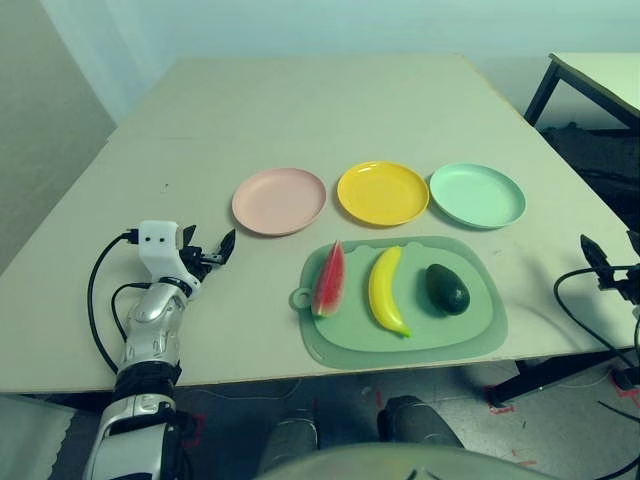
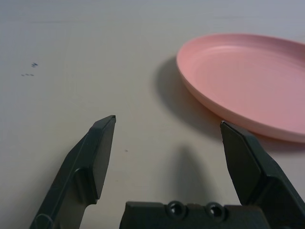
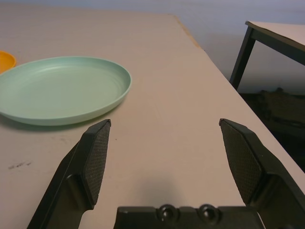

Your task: Place the fruits into color-matched plates.

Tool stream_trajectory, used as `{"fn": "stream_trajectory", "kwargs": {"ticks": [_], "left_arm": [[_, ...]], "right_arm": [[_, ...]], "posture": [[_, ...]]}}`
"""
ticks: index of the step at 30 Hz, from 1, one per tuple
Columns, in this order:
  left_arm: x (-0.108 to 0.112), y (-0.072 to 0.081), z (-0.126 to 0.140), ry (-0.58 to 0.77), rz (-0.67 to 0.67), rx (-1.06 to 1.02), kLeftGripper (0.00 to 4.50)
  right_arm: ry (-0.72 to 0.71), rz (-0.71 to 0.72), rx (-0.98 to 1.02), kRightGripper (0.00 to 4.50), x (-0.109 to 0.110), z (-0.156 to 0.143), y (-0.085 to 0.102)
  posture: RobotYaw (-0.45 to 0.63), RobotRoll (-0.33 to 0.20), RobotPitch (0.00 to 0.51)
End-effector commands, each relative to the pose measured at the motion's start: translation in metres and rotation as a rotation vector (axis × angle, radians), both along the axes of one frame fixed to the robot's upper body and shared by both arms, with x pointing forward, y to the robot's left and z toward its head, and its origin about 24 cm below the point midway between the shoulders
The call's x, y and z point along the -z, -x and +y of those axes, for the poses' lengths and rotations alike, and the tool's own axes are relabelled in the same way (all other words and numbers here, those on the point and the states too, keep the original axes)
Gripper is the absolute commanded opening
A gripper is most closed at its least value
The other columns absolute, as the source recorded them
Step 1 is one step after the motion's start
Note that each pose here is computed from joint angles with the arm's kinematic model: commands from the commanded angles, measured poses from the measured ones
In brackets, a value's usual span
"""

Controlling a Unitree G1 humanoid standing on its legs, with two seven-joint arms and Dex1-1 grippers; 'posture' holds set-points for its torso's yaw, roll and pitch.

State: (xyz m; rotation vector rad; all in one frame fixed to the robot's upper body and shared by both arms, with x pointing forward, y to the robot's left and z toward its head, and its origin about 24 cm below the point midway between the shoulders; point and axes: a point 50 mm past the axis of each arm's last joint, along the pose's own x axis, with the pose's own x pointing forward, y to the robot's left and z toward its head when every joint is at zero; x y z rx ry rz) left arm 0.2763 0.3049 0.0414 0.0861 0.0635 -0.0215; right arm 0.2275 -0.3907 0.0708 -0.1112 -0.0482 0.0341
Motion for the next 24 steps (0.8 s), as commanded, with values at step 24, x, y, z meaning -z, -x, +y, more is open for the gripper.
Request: {"fn": "stream_trajectory", "kwargs": {"ticks": [24], "left_arm": [[-0.064, 0.022, 0.020, 0.070, -0.051, 0.669, 4.46]], "right_arm": [[0.000, 0.023, -0.094, 4.50, 0.010, 0.019, -0.002]], "posture": [[-0.19, 0.000, 0.041]]}}
